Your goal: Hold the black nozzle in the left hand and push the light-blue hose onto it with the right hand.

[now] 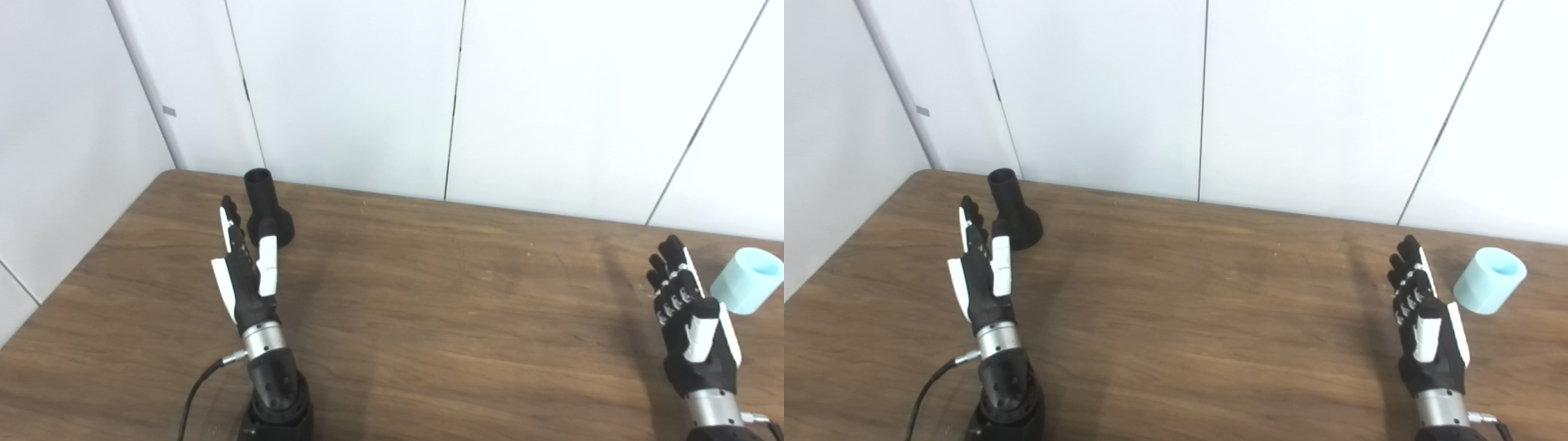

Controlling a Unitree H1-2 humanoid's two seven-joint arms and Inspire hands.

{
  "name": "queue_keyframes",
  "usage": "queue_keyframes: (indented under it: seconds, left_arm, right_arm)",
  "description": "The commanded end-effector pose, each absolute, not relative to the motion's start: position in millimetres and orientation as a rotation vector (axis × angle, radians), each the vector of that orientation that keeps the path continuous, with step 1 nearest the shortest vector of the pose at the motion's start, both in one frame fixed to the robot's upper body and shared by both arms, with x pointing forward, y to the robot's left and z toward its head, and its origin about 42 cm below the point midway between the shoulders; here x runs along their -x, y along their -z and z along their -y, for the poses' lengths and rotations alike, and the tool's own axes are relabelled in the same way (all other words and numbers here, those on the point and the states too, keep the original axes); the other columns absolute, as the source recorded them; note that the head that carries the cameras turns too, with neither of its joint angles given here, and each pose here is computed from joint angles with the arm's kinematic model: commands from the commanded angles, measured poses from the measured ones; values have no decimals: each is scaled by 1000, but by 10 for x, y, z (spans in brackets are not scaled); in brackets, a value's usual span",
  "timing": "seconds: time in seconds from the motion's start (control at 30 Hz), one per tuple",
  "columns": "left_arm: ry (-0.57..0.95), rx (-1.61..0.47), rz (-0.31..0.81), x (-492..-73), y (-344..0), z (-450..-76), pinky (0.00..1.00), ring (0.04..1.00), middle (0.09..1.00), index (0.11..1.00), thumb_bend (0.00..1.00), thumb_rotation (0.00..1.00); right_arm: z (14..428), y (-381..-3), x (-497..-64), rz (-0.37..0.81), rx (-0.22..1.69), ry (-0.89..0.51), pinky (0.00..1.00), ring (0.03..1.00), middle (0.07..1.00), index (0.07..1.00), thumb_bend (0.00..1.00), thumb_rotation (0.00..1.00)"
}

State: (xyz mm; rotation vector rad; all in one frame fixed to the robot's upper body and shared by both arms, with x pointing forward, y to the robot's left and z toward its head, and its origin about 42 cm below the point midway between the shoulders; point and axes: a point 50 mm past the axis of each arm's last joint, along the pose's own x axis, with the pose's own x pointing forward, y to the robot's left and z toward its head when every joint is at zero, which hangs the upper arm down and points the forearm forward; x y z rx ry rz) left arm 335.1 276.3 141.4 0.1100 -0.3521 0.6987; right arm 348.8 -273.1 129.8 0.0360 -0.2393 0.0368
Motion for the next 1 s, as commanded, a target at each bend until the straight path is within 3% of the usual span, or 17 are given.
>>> queue_keyframes:
  seconds: [0.0, 0.13, 0.4, 0.63, 0.8, 0.97]
  left_arm:
    - [-716, -151, 414, -3425, -1539, -2829, 1000, 1000, 1000, 1000, 784, 801]
    - [-752, -246, 415, -3442, -1548, -2950, 1000, 1000, 1000, 1000, 789, 652]
    - [-772, -275, 400, -3558, -1538, -3114, 1000, 1000, 1000, 1000, 826, 596]
    - [-746, -315, 326, -3588, -1563, -3186, 1000, 1000, 1000, 1000, 830, 426]
    - [-746, -316, 308, -3674, -1606, -3291, 987, 1000, 1000, 1000, 828, 393]
    - [-748, -298, 268, -3793, -1574, -3416, 870, 1000, 1000, 981, 824, 403]
  right_arm:
    - [2780, -1020, -3334, 160, -43, -27, 1000, 1000, 1000, 1000, 751, 1000]
    - [2780, -1012, -3340, 157, -41, -28, 1000, 1000, 1000, 1000, 751, 1000]
    - [2797, -982, -3376, 149, -39, -30, 1000, 1000, 1000, 1000, 752, 1000]
    - [2754, -990, -3394, 144, -48, -31, 1000, 1000, 1000, 1000, 756, 1000]
    - [2744, -978, -3398, 138, -52, -32, 1000, 1000, 1000, 1000, 760, 1000]
    - [2723, -976, -3408, 134, -57, -31, 1000, 1000, 1000, 1000, 764, 1000]
